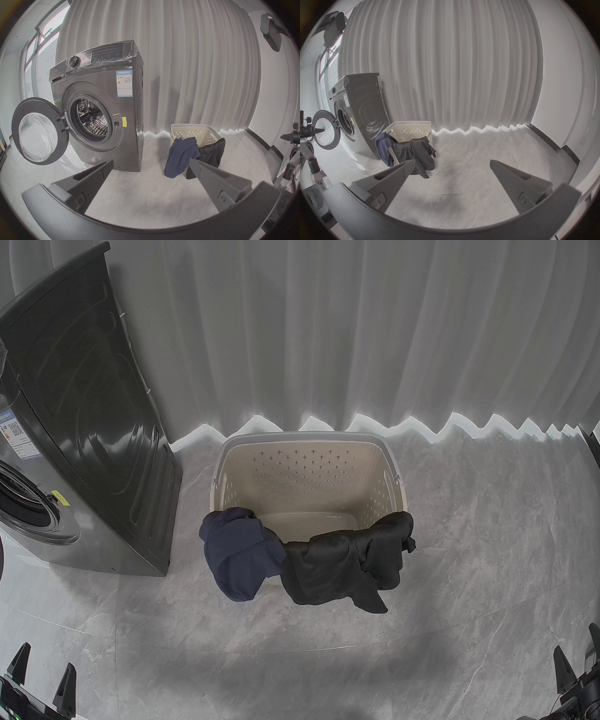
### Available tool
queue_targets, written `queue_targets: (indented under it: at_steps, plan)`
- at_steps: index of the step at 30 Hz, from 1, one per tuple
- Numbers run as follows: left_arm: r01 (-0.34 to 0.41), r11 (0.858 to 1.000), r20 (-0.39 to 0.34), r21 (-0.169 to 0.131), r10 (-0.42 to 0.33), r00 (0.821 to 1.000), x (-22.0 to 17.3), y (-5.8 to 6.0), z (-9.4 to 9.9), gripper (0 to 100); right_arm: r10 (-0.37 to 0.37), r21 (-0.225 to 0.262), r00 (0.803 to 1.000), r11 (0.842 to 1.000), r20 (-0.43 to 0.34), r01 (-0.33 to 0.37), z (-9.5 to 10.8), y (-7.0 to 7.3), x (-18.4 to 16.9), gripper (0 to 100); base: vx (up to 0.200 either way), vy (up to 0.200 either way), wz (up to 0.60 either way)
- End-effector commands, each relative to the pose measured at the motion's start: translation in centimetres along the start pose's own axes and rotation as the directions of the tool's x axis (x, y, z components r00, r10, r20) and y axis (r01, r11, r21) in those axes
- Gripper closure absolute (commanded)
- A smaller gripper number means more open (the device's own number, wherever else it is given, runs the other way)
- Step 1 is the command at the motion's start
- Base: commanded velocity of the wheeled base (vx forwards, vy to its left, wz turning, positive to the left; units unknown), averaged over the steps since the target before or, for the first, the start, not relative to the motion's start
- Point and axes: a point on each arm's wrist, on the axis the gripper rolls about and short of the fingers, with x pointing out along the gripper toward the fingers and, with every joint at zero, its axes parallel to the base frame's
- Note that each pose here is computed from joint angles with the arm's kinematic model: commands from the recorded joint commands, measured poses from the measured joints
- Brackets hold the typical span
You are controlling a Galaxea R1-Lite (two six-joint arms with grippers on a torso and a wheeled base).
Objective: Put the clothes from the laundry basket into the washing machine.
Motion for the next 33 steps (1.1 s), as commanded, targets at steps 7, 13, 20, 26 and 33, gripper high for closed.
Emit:
queue_targets:
  at_steps: [7,13,20,26,33]
  plan:
    - [-0.001,1.0,-0.006,0.0,0.001,1.0,0.0,0.0,-0.5,0,0.0,-0.008,0.986,1.0,0.165,0.002,4.8,0.0,-1.4,0,0.0,0.0,0.0]
    - [-0.001,1.0,-0.006,0.0,0.001,1.0,0.0,0.0,-0.5,0,0.024,0.007,0.998,1.0,-0.052,-0.024,4.8,0.0,1.0,0,0.1,0.0,0.0]
    - [-0.001,1.0,-0.006,-0.002,0.001,1.0,0.0,0.0,-0.5,0,0.116,0.068,0.941,0.993,-0.317,-0.099,4.0,0.2,4.3,0,0.086,0.0,0.0]
    - [-0.001,1.0,-0.006,-0.002,0.001,1.0,0.0,0.0,-0.5,0,0.275,0.161,0.829,0.961,-0.487,-0.225,2.7,1.0,7.1,0,0.0,0.0,0.0]
    - [-0.001,1.0,-0.006,-0.002,0.001,1.0,0.0,0.0,-0.5,0,0.315,0.245,0.815,0.945,-0.487,-0.219,3.3,2.4,12.8,0,0.0,0.0,0.0]
